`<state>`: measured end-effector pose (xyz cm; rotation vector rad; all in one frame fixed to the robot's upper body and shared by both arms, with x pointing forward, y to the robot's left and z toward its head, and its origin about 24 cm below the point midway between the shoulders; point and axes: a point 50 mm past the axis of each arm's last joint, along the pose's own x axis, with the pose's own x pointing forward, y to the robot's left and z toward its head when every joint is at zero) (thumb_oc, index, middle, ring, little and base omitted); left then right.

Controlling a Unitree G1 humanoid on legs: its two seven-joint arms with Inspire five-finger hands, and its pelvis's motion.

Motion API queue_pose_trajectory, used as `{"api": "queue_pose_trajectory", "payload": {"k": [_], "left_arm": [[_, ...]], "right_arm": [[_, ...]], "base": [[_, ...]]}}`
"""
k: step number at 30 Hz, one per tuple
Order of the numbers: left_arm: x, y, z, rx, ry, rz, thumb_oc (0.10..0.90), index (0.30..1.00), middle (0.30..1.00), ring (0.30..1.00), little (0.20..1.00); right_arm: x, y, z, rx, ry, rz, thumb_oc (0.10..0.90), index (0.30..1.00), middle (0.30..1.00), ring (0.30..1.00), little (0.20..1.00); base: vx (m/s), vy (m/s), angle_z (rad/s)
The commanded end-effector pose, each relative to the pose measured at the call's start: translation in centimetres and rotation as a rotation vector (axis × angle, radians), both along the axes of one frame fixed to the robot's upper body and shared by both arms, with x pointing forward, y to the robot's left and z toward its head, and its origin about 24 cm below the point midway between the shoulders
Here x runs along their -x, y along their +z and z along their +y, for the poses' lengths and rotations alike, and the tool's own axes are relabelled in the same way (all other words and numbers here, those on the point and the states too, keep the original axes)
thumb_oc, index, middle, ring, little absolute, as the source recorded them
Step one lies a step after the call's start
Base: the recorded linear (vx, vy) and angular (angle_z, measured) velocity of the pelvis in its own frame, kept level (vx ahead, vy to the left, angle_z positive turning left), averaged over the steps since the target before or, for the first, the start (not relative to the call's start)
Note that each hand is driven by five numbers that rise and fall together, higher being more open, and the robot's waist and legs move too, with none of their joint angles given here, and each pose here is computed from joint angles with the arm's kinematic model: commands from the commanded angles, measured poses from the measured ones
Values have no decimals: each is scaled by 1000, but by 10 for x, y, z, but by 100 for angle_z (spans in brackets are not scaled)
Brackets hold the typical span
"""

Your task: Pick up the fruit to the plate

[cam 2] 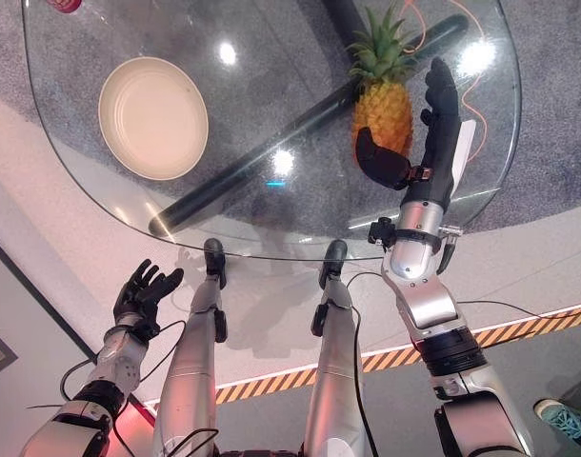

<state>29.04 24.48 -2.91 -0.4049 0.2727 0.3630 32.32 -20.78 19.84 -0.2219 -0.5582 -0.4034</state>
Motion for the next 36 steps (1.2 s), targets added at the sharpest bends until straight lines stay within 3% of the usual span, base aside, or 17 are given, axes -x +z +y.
{"api": "queue_pose_trajectory", "payload": {"k": [1,15,36], "left_arm": [[27,-18,20,-37,65,60,800,900,900,900,900],[23,-15,20,-47,53,65,800,900,900,900,900],[20,-12,17,-50,32,64,800,900,900,900,900]], "right_arm": [[11,21,1,-2,17,-124,800,900,900,900,900],[-6,1,-11,-28,-84,36,800,900,900,900,900],[-18,-11,-8,-76,-50,154,800,900,900,900,900]], "base": [[0,0,0],[0,0,0],[0,0,0]]}}
